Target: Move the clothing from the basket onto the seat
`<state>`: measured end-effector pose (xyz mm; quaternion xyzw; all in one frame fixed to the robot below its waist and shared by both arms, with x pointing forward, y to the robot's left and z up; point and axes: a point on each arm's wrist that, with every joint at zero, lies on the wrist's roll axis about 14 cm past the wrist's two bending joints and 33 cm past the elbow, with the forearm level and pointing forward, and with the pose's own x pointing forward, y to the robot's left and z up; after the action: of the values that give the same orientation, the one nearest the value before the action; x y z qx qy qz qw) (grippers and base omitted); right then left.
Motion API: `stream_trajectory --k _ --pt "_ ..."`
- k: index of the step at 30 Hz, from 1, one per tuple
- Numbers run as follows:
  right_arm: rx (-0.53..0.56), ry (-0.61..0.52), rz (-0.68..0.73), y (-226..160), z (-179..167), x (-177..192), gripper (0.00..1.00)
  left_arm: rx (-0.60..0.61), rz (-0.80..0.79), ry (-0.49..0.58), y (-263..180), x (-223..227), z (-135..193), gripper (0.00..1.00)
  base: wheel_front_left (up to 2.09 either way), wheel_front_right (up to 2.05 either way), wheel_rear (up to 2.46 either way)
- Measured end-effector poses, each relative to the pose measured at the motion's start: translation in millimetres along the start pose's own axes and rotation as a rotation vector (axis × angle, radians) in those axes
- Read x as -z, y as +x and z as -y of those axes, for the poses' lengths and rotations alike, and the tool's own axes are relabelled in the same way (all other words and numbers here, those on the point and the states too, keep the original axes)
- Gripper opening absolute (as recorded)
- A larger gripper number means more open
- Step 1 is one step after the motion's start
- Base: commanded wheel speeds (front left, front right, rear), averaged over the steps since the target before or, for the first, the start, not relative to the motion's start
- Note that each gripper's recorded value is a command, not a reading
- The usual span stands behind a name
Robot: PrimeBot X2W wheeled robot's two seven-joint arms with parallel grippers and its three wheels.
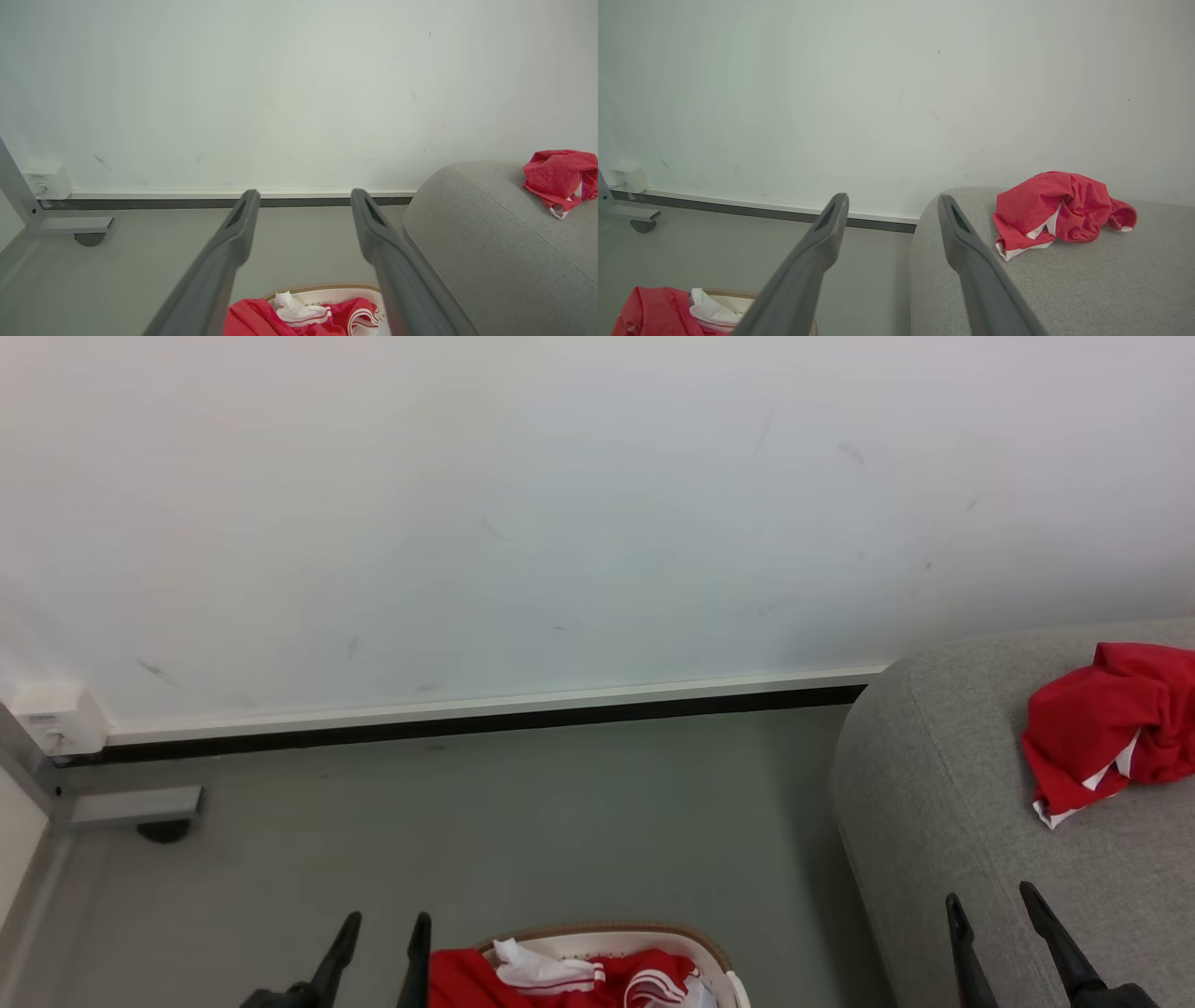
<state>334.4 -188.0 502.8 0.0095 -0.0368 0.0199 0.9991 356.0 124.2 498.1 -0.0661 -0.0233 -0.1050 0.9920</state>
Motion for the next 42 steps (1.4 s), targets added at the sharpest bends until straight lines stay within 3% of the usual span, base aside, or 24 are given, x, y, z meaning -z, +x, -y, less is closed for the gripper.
stream_trajectory --k 13,26,33,42 --pt "0.051 -0.001 -0.019 8 17 5 1.00 0.178 -0.160 0.007 19 51 52 1.00 0.00 0.00 0.00" --pt "0.100 0.003 -0.038 60 39 18 1.00 0.414 -0.465 0.059 65 140 104 1.00 0.00 0.00 0.00" --pt "0.111 0.025 -0.058 93 46 37 1.00 0.480 -0.701 0.100 71 214 103 1.00 0.00 0.00 0.00" --pt "0.146 0.035 -0.115 121 63 78 1.00 0.521 -0.880 0.102 83 296 95 1.00 0.00 0.00 0.00"
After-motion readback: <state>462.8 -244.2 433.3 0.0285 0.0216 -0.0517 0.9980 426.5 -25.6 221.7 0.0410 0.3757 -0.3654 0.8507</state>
